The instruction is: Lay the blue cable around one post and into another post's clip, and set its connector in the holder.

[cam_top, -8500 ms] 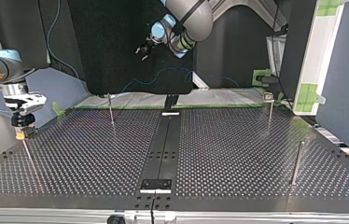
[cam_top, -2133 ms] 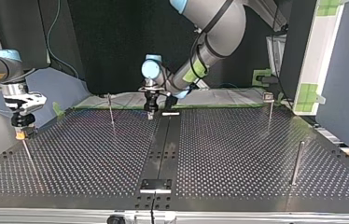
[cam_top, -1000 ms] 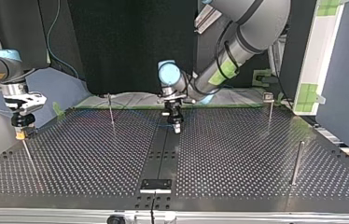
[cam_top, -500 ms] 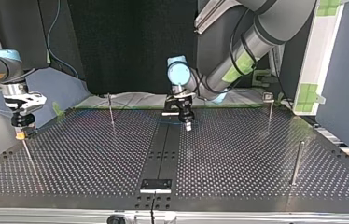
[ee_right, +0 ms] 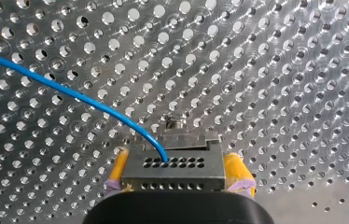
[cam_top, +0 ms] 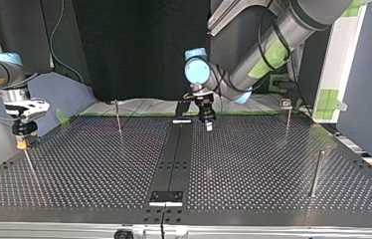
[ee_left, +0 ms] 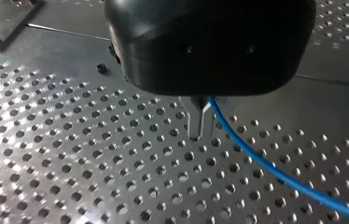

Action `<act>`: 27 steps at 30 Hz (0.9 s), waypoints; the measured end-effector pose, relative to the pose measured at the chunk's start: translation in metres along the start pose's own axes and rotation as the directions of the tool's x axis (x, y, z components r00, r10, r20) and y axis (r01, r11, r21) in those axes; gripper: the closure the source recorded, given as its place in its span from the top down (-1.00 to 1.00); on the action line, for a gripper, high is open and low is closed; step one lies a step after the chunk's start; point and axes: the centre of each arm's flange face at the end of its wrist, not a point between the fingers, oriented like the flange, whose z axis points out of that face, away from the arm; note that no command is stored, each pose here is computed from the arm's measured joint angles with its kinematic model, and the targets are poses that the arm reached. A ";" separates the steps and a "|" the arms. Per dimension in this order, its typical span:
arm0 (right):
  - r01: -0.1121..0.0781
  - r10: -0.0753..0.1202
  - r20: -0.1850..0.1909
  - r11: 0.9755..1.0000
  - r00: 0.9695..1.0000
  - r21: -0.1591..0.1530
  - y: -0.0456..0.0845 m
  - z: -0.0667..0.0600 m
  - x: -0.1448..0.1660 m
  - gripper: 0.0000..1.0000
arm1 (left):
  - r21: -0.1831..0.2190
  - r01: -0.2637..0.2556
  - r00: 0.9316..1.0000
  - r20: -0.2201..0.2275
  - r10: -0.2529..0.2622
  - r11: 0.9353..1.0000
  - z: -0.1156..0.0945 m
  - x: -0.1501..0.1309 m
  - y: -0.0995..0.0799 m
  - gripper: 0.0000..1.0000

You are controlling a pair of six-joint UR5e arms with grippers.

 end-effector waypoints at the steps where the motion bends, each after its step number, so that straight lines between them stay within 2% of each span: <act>1: 0.000 0.000 0.000 1.000 1.000 0.000 0.000 0.000 0.000 -1.00 | -0.005 -0.010 1.000 -0.005 0.010 1.000 -0.002 -0.002 0.003 -0.96; 10: 0.000 0.000 0.000 1.000 1.000 0.000 0.000 0.000 0.000 -1.00 | -0.026 -0.080 0.995 -0.061 0.079 0.996 -0.023 -0.021 0.026 -0.96; 20: 0.000 0.000 0.000 1.000 1.000 0.000 0.000 0.000 0.000 -1.00 | -0.042 -0.159 0.980 -0.130 0.152 0.986 -0.052 -0.040 0.052 -0.96; 24: 0.000 0.000 0.000 1.000 1.000 0.000 0.000 0.000 0.000 -1.00 | -0.036 -0.175 0.975 -0.147 0.168 0.984 -0.061 -0.049 0.056 -0.96; 27: 0.000 0.000 0.000 1.000 1.000 0.000 0.000 0.000 0.000 -1.00 | -0.026 -0.170 0.976 -0.140 0.165 0.985 -0.060 -0.064 0.051 -0.96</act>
